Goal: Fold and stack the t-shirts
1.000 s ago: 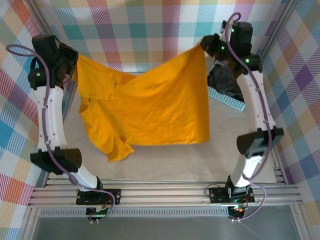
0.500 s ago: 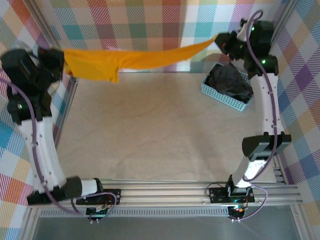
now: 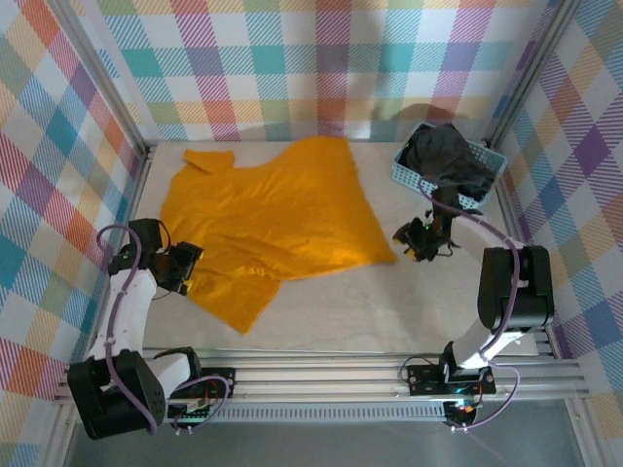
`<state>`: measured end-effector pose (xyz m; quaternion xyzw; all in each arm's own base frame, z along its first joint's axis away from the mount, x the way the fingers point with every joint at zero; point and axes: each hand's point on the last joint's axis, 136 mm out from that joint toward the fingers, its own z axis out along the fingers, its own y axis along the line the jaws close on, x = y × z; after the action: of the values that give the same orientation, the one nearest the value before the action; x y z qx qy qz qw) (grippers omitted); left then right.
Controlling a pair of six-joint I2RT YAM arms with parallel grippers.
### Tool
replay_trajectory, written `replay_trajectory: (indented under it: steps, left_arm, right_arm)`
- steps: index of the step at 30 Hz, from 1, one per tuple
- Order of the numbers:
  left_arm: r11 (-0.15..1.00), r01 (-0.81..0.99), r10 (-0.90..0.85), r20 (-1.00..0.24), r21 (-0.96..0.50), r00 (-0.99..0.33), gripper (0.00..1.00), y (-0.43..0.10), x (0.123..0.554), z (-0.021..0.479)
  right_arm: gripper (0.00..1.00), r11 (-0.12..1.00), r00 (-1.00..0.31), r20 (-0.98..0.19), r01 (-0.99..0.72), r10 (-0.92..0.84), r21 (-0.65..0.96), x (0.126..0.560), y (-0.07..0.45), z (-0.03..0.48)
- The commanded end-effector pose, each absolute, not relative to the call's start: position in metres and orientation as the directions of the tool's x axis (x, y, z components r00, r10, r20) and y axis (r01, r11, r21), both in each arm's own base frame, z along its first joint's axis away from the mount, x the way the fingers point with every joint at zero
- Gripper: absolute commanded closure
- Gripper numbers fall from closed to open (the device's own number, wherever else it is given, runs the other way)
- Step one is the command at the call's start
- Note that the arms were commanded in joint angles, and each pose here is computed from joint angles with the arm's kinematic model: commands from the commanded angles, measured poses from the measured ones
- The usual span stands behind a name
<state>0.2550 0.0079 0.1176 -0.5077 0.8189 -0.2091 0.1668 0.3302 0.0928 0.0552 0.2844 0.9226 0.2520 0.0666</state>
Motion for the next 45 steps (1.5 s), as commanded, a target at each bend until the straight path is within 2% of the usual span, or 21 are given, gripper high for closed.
replay_trajectory:
  steps: [1, 4, 6, 10, 17, 22, 27, 30, 33, 36, 40, 42, 45]
  left_arm:
    - [0.47, -0.698, -0.867, -0.133, -0.54, -0.481, 0.37, 0.004, 0.248, 0.125]
    - [0.446, -0.707, -0.877, -0.109, -0.548, -0.469, 0.52, 0.002, 0.254, 0.114]
    - [0.441, -0.72, -0.879, -0.097, -0.535, -0.467, 0.56, 0.002, 0.265, 0.107]
    - [0.438, -0.743, -0.877, -0.058, -0.506, -0.477, 0.58, 0.0, 0.294, 0.09]
    - [0.537, -0.749, -0.823, -0.044, -0.388, -0.567, 0.57, -0.01, 0.341, 0.061]
    - [0.6, -0.727, -0.77, 0.005, -0.335, -0.638, 0.57, -0.034, 0.356, 0.033]
    - [0.635, -0.685, -0.729, 0.016, -0.356, -0.684, 0.57, -0.062, 0.373, 0.024]
    - [0.665, -0.624, -0.684, 0.002, -0.411, -0.73, 0.54, -0.082, 0.391, 0.028]
    - [0.698, -0.555, -0.639, -0.044, -0.452, -0.768, 0.48, -0.089, 0.411, 0.041]
    - [0.751, -0.5, -0.599, -0.126, -0.43, -0.791, 0.43, -0.081, 0.42, 0.064]
    - [0.772, -0.525, -0.62, -0.242, -0.359, -0.746, 0.38, -0.054, 0.392, 0.108]
    - [0.76, -0.581, -0.647, -0.256, -0.292, -0.718, 0.41, -0.038, 0.36, 0.119]
    - [0.741, -0.642, -0.672, -0.203, -0.197, -0.712, 0.49, -0.025, 0.296, 0.117]
  right_arm:
    - [0.57, 0.772, -0.851, -0.145, 0.369, 0.504, 0.518, 0.331, 0.101, 0.084]
    - [0.6, 0.816, -0.866, -0.228, 0.287, 0.444, 0.502, 0.329, 0.122, 0.097]
    - [0.6, 0.832, -0.887, -0.244, 0.229, 0.392, 0.506, 0.337, 0.145, 0.1]
    - [0.64, 0.842, -0.924, -0.203, 0.185, 0.325, 0.508, 0.354, 0.184, 0.085]
    - [0.67, 0.868, -0.953, -0.052, 0.248, 0.298, 0.431, 0.374, 0.211, 0.035]
    - [0.69, 0.903, -0.943, -0.01, 0.316, 0.333, 0.292, 0.384, 0.186, 0.011]
    - [0.71, 0.854, -0.89, 0.037, 0.447, 0.455, 0.265, 0.396, 0.142, 0.003]
    - [0.7, 0.828, -0.878, 0.021, 0.46, 0.479, 0.322, 0.412, 0.124, 0.012]
    - [0.7, 0.848, -0.906, -0.013, 0.391, 0.423, 0.359, 0.427, 0.125, 0.027]
    - [0.66, 0.855, -0.928, -0.069, 0.307, 0.367, 0.419, 0.439, 0.134, 0.047]
    - [0.61, 0.86, -0.937, -0.142, 0.223, 0.318, 0.459, 0.434, 0.144, 0.078]
    - [0.61, 0.865, -0.937, -0.16, 0.207, 0.309, 0.457, 0.421, 0.147, 0.089]
    - [0.67, 0.863, -0.927, -0.139, 0.258, 0.348, 0.435, 0.382, 0.142, 0.093]
